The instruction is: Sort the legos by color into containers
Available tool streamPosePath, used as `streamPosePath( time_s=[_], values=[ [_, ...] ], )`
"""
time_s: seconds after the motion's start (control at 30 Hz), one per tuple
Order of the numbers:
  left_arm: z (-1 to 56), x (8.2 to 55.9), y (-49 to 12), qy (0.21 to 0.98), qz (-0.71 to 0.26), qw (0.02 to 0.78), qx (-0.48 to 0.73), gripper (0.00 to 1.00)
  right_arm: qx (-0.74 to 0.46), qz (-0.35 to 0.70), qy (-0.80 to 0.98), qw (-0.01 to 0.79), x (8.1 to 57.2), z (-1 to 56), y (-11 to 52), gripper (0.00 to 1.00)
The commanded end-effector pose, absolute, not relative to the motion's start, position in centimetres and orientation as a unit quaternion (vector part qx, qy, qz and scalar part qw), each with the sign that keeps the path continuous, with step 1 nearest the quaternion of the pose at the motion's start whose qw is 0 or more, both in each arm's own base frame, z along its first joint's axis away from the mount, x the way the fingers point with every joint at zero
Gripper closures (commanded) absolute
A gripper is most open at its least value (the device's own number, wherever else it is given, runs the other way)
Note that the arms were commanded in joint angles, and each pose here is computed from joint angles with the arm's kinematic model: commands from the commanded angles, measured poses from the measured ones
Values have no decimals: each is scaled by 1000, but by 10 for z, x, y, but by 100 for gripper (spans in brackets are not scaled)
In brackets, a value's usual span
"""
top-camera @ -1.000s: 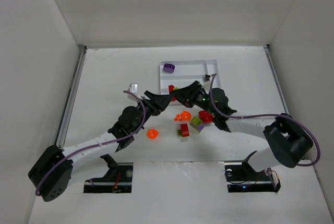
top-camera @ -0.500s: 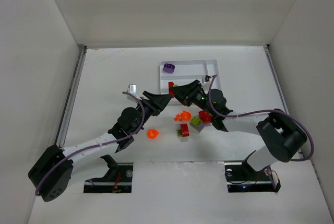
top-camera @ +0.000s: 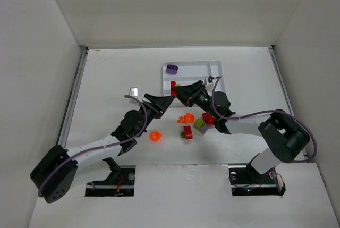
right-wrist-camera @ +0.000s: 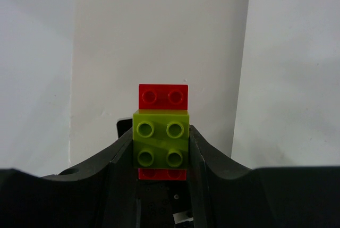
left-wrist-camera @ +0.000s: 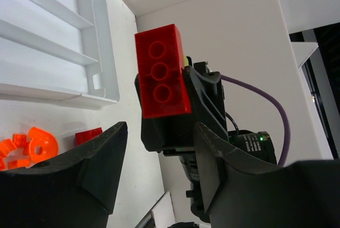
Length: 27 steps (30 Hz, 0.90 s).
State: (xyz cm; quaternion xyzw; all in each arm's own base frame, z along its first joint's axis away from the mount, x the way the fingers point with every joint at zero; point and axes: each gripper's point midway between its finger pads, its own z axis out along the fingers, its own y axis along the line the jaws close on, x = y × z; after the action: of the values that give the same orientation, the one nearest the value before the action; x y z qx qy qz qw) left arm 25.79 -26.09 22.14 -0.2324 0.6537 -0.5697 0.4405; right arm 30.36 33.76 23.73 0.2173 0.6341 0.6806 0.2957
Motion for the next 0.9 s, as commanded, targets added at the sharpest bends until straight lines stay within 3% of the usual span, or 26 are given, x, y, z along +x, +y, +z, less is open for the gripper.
streamPosePath(
  time_s=[0.0, 0.4, 0.77, 0.87],
  values=[
    [246, 260, -254, 614, -601, 447, -249, 51, 200, 721, 586, 312, 302, 277, 342, 79],
    [257, 266, -259, 594, -619, 451, -247, 51, 198, 724, 590, 298, 295, 268, 349, 79],
    [255, 263, -253, 587, -619, 459, -247, 78, 204, 728, 590, 284, 294, 257, 353, 79],
    [254, 260, -249, 588, -617, 464, -243, 83, 201, 727, 591, 286, 294, 257, 352, 73]
  ],
)
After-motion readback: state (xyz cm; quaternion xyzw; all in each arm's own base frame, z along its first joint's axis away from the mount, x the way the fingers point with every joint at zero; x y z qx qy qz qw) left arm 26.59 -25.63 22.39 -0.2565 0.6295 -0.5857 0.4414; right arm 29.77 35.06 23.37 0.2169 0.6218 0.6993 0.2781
